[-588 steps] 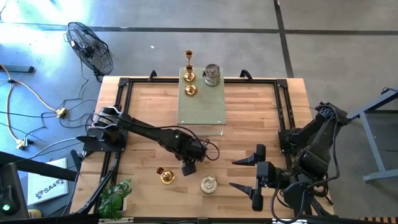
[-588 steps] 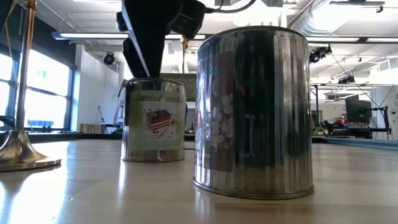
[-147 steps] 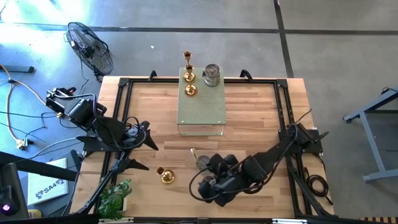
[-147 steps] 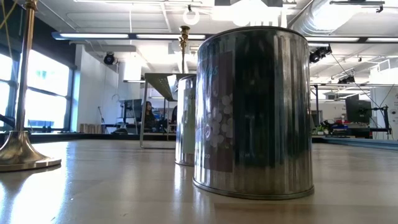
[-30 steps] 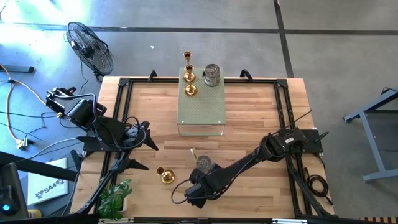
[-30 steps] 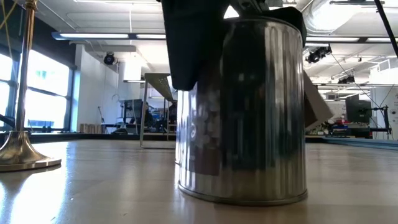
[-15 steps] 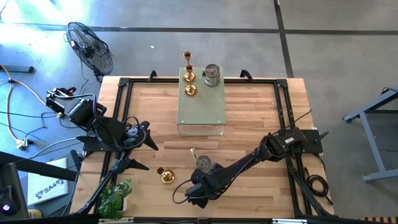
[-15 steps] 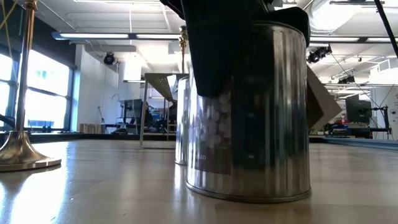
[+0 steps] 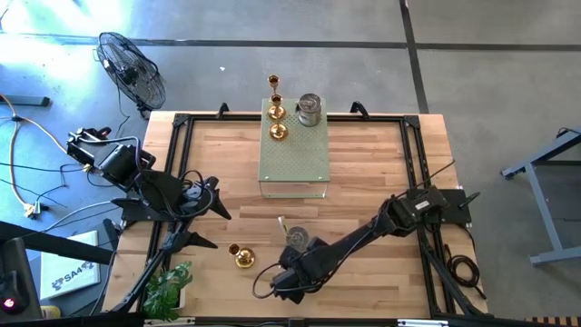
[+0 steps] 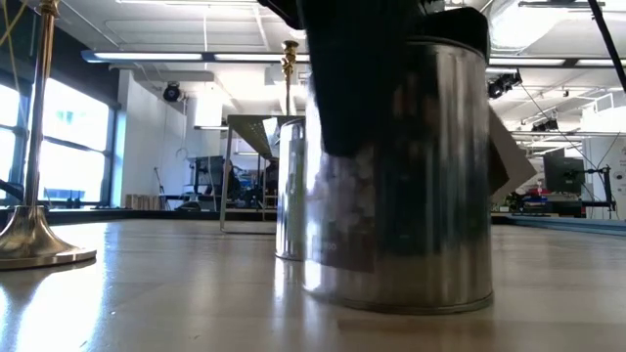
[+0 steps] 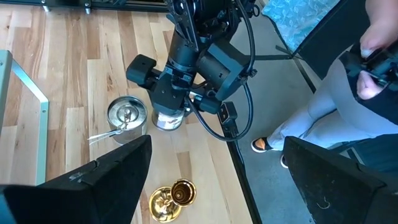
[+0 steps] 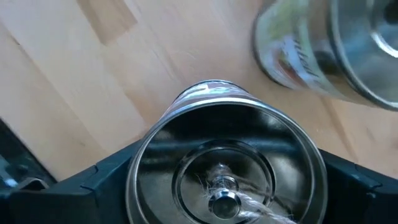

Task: Pick & Place candle stick holders
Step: Put the brown scented candle on the shelf aligned with the other green scented candle

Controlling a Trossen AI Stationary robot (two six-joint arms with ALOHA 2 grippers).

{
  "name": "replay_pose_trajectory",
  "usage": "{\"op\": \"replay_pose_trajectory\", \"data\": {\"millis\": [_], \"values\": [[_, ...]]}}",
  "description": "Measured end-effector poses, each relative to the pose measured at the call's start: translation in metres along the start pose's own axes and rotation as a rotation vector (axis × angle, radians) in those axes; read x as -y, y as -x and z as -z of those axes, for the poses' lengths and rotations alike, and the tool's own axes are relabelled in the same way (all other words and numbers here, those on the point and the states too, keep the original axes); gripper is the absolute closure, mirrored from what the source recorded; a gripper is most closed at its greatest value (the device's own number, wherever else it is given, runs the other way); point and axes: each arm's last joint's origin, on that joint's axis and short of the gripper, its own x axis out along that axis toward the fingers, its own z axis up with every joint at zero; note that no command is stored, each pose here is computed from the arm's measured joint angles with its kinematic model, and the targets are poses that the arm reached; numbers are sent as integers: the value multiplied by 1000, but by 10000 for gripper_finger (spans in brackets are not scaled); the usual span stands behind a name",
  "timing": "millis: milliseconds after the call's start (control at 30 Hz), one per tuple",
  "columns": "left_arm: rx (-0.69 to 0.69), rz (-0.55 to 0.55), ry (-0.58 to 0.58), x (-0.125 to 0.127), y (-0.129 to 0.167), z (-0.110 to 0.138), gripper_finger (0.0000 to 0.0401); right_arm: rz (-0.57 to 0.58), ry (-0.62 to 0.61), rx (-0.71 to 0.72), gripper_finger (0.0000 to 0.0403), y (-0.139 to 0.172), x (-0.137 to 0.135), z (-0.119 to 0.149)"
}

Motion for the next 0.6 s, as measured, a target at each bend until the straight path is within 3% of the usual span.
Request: {"op": "replay_pose_trajectory", "data": {"millis": [367, 600], "values": [[0, 0, 0, 0, 0, 0, 42, 16, 11, 94, 56, 69, 11, 8], [0, 0, 0, 0, 0, 0, 42, -8, -58, 247, 56, 137, 42, 23]]}}
